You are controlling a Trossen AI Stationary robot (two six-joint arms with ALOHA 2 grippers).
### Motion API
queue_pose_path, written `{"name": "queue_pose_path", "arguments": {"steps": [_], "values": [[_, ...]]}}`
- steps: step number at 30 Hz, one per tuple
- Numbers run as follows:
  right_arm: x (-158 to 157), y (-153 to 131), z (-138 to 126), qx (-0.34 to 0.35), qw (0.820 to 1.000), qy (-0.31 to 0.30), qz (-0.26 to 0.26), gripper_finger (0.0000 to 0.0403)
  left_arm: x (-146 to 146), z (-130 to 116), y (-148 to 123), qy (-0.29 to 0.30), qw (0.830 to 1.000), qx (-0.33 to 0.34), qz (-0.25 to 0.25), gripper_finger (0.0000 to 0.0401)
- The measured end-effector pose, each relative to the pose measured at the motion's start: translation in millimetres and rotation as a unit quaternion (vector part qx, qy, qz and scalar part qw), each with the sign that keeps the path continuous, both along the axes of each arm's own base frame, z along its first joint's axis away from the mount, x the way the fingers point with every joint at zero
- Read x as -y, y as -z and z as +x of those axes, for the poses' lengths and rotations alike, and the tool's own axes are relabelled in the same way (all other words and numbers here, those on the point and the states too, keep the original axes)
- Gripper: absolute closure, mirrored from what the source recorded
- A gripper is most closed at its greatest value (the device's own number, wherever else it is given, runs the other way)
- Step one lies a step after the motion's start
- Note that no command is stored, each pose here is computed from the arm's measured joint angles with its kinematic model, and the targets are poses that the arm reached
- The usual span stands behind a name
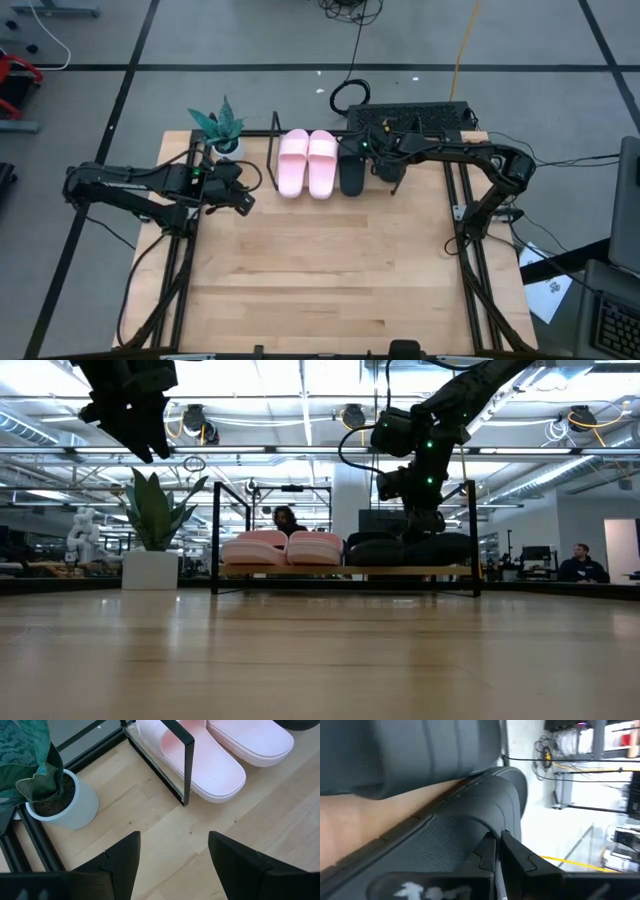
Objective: Pick and place slides into the shelf
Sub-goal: Adjust the right black slide on the shelf
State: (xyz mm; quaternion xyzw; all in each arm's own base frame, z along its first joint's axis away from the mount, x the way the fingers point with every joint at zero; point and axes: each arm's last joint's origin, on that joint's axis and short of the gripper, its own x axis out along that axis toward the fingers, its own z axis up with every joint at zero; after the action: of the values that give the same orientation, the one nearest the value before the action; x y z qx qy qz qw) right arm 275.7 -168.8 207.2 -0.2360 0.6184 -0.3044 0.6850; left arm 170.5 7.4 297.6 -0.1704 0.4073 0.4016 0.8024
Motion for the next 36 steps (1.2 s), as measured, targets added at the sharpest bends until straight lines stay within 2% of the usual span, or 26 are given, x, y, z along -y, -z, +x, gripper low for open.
{"name": "queue_pose_path", "arguments": {"steps": [23, 36], "values": [[-12, -5, 9, 0.050, 0.998, 0.026, -0.004, 0.0403, 0, 0, 0, 0.000, 1.000, 0.001, -0.008, 0.0164], [-23, -6, 9, 0.030, 0.999, 0.030, 0.016, 0.0403, 0, 0, 0, 0.004, 1.000, 0.000, -0.007, 0.0164]]}}
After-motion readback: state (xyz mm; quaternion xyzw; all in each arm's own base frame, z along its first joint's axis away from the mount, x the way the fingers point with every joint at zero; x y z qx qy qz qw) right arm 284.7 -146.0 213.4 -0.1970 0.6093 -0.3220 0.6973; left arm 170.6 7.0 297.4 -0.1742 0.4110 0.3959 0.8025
